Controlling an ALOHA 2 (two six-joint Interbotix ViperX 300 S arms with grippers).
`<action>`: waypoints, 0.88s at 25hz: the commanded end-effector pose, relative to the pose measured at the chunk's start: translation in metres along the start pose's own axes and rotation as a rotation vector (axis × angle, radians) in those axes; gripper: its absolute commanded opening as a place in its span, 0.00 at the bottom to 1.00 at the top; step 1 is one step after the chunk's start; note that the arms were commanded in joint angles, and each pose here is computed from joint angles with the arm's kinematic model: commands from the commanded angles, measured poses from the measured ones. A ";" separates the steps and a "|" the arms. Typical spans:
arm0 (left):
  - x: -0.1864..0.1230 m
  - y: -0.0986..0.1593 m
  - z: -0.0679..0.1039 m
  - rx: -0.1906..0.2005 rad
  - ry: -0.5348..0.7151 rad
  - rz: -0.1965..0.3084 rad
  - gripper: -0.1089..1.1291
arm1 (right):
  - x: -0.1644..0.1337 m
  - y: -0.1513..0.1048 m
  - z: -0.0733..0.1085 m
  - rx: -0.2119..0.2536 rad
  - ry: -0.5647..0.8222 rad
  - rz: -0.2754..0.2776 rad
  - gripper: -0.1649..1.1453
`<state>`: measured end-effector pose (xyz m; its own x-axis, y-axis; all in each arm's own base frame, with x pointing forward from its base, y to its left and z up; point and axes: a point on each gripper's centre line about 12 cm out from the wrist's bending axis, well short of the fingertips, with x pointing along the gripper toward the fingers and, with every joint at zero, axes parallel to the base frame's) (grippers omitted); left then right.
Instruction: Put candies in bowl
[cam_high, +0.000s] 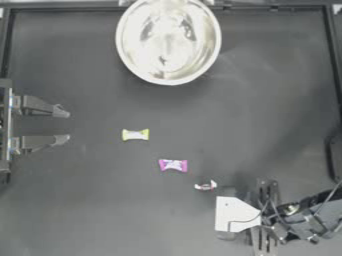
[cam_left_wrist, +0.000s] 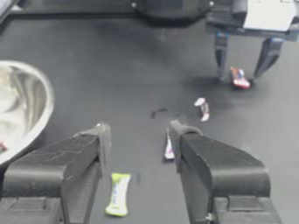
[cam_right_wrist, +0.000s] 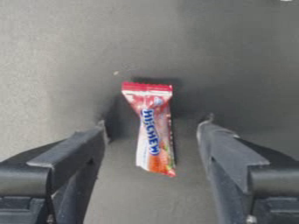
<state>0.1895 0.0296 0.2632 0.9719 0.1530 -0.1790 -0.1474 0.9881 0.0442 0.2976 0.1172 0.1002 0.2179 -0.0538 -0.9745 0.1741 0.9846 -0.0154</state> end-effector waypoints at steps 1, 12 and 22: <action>0.005 0.001 0.001 -0.005 0.007 0.006 0.75 | -0.003 0.001 0.003 0.003 -0.008 0.004 0.68; 0.008 0.001 -0.003 -0.008 0.029 0.005 0.75 | -0.023 -0.003 0.011 -0.025 -0.083 0.009 0.23; 0.009 0.001 -0.007 -0.011 0.040 0.006 0.75 | -0.096 -0.075 0.041 0.018 -0.481 -0.021 0.22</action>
<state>0.1943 0.0308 0.2540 0.9641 0.1552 -0.2157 -0.1507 0.9879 0.0373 0.3028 0.0538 0.1795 0.5459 -0.1496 -0.8244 0.1920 0.9801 -0.0507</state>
